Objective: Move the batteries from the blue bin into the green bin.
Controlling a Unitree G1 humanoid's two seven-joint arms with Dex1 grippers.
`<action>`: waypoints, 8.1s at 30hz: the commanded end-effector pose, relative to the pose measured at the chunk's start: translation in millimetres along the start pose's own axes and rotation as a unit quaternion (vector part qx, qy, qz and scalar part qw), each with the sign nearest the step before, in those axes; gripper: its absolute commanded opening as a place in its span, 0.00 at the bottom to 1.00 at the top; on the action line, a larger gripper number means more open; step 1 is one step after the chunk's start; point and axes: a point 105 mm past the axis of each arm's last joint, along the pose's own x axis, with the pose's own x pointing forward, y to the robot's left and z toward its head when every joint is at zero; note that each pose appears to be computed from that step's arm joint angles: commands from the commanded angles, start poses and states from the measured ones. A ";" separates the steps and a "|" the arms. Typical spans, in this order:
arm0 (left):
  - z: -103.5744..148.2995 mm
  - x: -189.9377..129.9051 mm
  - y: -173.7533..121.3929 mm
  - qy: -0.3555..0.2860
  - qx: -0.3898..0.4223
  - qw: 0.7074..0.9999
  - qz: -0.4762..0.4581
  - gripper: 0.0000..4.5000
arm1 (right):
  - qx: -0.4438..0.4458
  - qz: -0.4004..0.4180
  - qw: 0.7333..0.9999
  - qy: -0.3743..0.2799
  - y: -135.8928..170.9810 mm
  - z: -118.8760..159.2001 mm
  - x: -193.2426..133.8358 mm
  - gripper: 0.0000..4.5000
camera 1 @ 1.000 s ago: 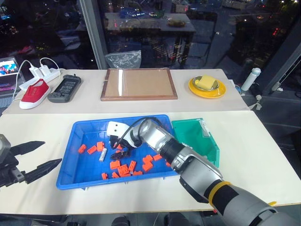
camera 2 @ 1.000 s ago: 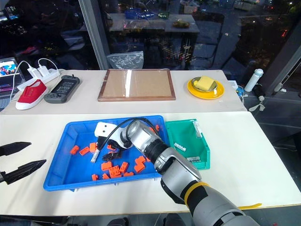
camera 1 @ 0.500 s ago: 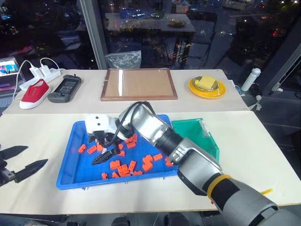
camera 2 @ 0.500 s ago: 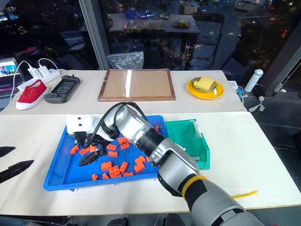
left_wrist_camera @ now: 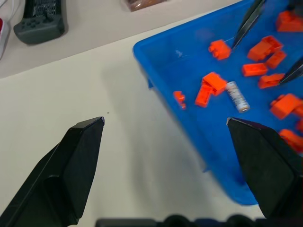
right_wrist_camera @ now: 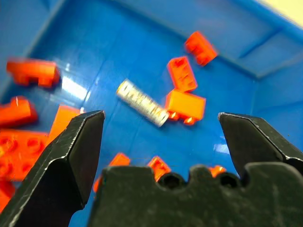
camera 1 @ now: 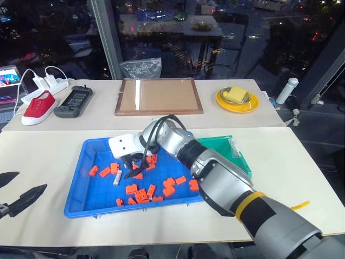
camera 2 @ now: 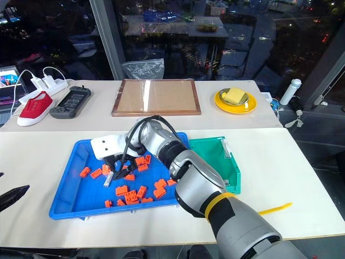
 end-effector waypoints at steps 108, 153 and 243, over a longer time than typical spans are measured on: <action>59.3 175.6 -171.6 0.088 0.067 0.931 -0.347 0.15 | 0.323 -0.259 0.903 -0.114 56.3 -46.8 -257.4 1.00; 160.5 123.0 -73.0 -0.080 0.229 0.916 -0.321 0.86 | 0.367 -0.213 0.906 0.002 106.7 -72.2 -259.1 1.00; 154.2 123.4 -148.9 -0.126 0.168 0.871 -0.444 0.88 | 0.395 -0.204 0.865 0.232 124.3 -149.4 -235.4 0.50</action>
